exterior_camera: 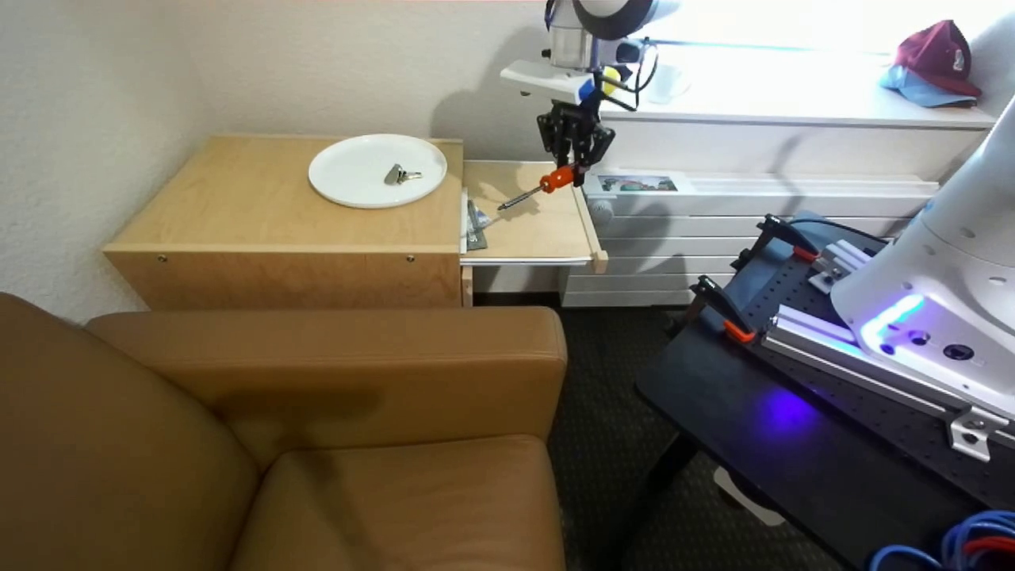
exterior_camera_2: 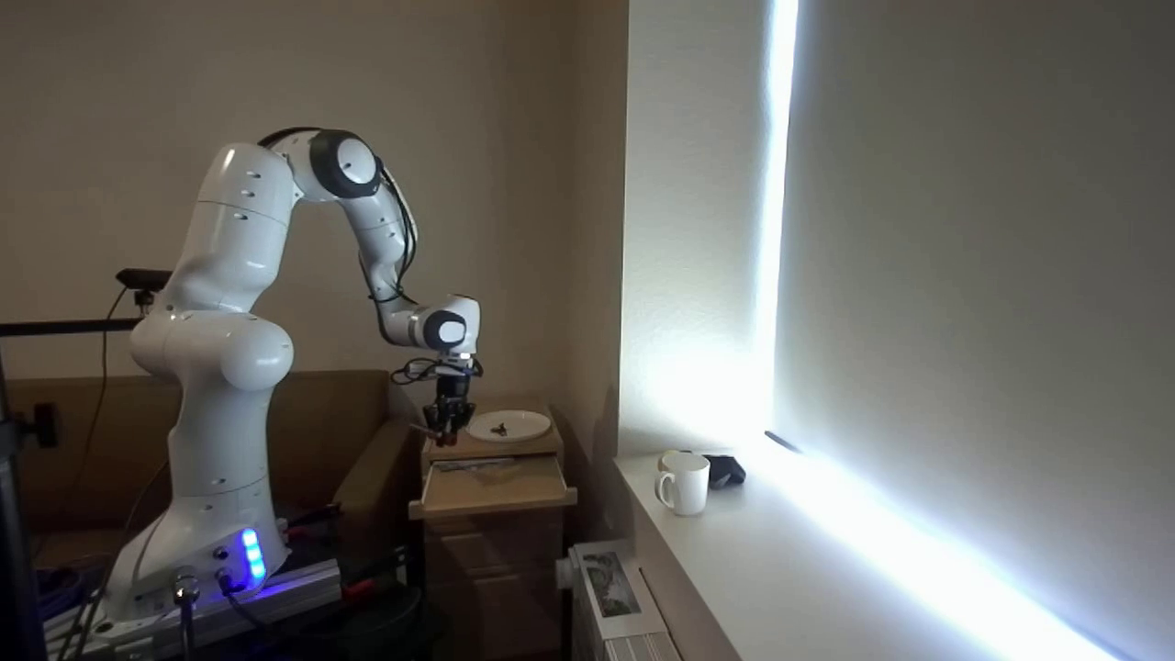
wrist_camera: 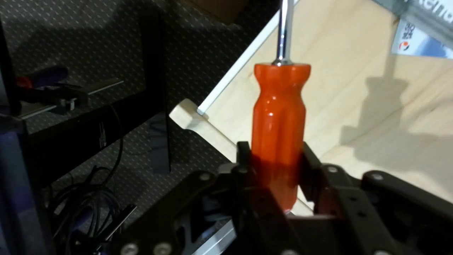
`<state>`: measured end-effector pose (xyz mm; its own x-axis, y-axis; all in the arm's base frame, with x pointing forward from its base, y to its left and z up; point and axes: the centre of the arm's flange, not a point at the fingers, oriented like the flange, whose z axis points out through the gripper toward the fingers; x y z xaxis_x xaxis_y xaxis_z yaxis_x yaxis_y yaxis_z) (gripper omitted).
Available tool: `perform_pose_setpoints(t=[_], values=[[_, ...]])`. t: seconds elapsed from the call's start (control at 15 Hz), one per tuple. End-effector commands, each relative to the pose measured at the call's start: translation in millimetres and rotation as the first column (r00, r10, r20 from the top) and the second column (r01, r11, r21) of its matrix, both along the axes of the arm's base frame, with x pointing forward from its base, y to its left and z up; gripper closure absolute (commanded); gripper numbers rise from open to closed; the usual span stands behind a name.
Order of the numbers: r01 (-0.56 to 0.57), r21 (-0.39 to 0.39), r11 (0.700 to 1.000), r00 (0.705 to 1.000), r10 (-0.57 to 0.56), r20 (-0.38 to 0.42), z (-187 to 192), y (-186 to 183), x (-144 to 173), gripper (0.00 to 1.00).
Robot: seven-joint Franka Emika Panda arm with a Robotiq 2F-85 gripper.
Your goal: Remove the screwdriver from the nightstand shelf and place it on top of the nightstand
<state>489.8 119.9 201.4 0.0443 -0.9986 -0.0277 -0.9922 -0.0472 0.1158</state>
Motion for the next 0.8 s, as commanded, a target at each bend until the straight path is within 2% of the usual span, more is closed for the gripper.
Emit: perform_pose_setpoints(t=[0.0,0.2,0.27,0.33,0.47,0.53,0.6,0.73], values=[[-0.009,-0.011,1.0,0.998,0.009,0.068,53.3,63.3,-17.2,0.92],[0.055,0.013,0.998,0.988,-0.057,0.14,77.4,122.3,-9.7,0.92],[0.023,0.016,1.0,0.993,-0.024,0.117,68.7,99.5,-16.4,0.92],[0.022,0.023,1.0,0.992,-0.025,0.126,74.1,113.1,-18.6,0.67],[0.021,0.021,1.0,0.992,-0.023,0.121,71.6,113.0,-19.8,0.67],[0.028,0.02,0.999,0.992,-0.03,0.119,70.5,107.9,-18.0,0.92],[0.04,-0.014,0.999,0.994,-0.039,0.101,56.6,105.2,-12.6,0.92],[0.183,0.014,0.983,0.978,-0.184,0.1,38.7,120.4,4.4,0.92]])
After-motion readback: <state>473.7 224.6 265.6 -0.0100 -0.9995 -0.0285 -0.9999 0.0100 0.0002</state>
